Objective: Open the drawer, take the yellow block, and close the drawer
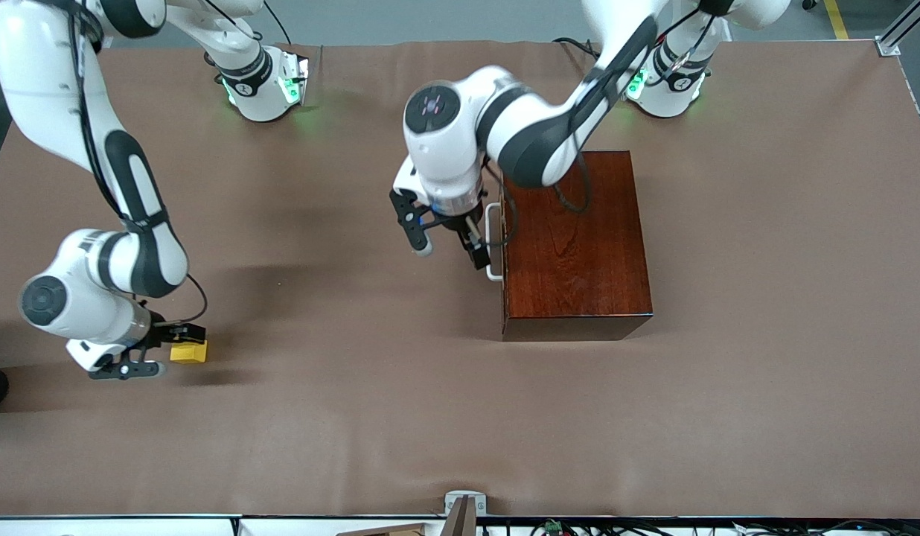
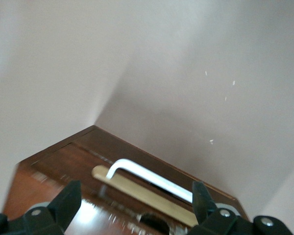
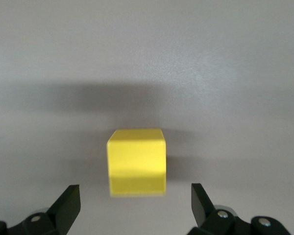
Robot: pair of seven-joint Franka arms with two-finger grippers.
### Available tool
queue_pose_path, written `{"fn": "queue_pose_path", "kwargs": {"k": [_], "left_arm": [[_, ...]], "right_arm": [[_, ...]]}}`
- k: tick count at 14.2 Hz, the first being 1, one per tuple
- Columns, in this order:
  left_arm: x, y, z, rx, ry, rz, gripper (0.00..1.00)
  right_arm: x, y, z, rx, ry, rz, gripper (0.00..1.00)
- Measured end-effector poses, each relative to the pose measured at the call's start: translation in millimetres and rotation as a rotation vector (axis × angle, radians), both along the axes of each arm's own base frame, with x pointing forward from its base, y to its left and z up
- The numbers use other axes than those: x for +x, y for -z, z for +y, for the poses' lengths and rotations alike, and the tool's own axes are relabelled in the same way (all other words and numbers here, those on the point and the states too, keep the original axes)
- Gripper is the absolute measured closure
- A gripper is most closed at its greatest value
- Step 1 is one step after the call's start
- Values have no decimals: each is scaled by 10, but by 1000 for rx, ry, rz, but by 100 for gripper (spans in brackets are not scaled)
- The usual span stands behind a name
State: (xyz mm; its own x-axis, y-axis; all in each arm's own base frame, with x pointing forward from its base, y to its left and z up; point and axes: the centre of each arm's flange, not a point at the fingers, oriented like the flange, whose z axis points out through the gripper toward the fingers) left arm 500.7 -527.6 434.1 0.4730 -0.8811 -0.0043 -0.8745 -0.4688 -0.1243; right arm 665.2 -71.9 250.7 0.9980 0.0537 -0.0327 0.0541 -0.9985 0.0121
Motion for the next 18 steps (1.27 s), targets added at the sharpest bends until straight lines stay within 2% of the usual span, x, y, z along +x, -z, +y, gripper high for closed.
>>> {"fn": "queue_pose_path", "kwargs": {"k": [3,8,11,14,18], "left_arm": [[207,-643,516,-52,-119,16,0],[466,-1423,1650,-5,-309,42,0],[682,-1757,2498,-1,-479,37,0],[843,-1969,3219,-25,-598,27,0],[810,-2062,3746,3,-710,80,0]], "right_arm": [[-110,-640,19,18,0,41,0],[-425,-1656,239,-38,23,97,0],[-642,-2240,466,-46,42,80,0],[-822,-2636,413,-41,57,54,0],[-989,-2981,363,-33,76,66,0]]}}
